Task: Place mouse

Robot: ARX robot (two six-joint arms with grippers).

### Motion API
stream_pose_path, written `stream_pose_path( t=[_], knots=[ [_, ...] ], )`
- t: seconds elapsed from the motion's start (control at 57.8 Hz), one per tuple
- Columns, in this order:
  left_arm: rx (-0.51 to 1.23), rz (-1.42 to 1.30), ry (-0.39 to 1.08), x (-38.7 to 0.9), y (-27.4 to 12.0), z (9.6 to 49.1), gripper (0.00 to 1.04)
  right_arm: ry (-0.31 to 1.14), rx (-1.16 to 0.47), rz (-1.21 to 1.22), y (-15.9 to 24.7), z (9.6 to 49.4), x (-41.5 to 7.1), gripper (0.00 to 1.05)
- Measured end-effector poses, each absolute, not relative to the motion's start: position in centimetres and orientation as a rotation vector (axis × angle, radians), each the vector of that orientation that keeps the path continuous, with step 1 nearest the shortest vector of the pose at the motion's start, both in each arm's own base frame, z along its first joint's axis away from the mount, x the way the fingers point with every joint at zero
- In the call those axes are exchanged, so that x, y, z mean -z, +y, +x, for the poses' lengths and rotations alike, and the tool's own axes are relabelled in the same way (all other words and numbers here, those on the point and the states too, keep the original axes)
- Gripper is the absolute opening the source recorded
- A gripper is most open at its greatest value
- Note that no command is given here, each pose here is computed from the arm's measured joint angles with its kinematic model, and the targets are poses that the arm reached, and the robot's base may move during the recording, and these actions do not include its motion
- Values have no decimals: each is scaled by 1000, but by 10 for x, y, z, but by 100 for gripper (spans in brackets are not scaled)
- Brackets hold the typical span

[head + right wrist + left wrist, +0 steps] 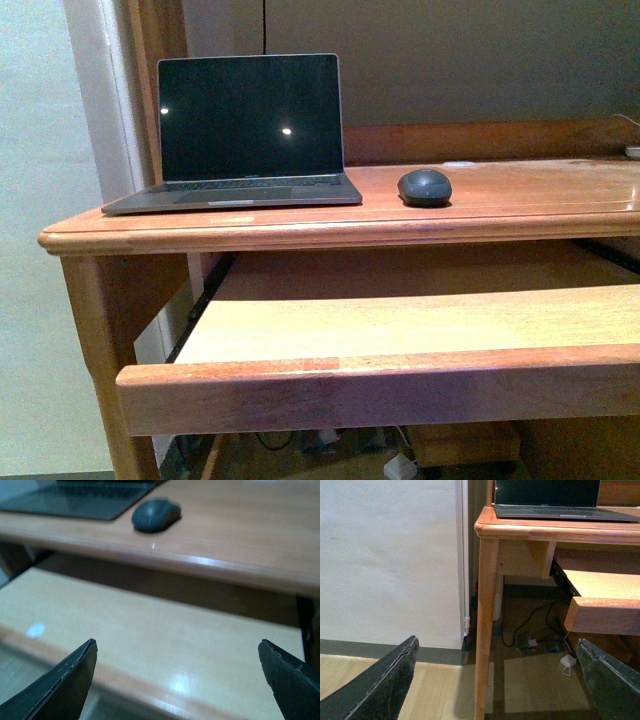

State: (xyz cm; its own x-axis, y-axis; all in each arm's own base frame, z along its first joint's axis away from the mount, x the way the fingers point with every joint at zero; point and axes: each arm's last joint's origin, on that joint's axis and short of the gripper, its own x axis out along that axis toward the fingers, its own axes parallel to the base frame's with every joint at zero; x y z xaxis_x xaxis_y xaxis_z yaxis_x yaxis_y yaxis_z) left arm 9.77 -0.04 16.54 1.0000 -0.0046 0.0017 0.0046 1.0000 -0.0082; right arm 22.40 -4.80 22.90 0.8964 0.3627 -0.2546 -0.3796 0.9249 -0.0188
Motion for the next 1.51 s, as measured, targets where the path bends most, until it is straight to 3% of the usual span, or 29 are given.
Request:
stream_pose_path(
  t=[0.242,0.571,0.797,1.039,1.316,1.506],
  knots=[
    [5,-8,-2,-165,0,98,97,321,-416,-150,-29,210,-188,97],
    [5,-8,-2,-165,0,98,97,325,-460,-214,31,240,-167,97],
    [5,-8,-2,-165,0,98,97,332,-446,-209,76,276,-164,97],
    [5,-8,-2,-165,0,98,97,316,-289,-217,121,346,-173,97],
    [5,-8,-2,-165,0,98,97,314,-140,-225,144,401,-178,97],
    [5,-8,-2,-165,0,98,97,317,-109,-196,148,408,-178,97]
  ],
)
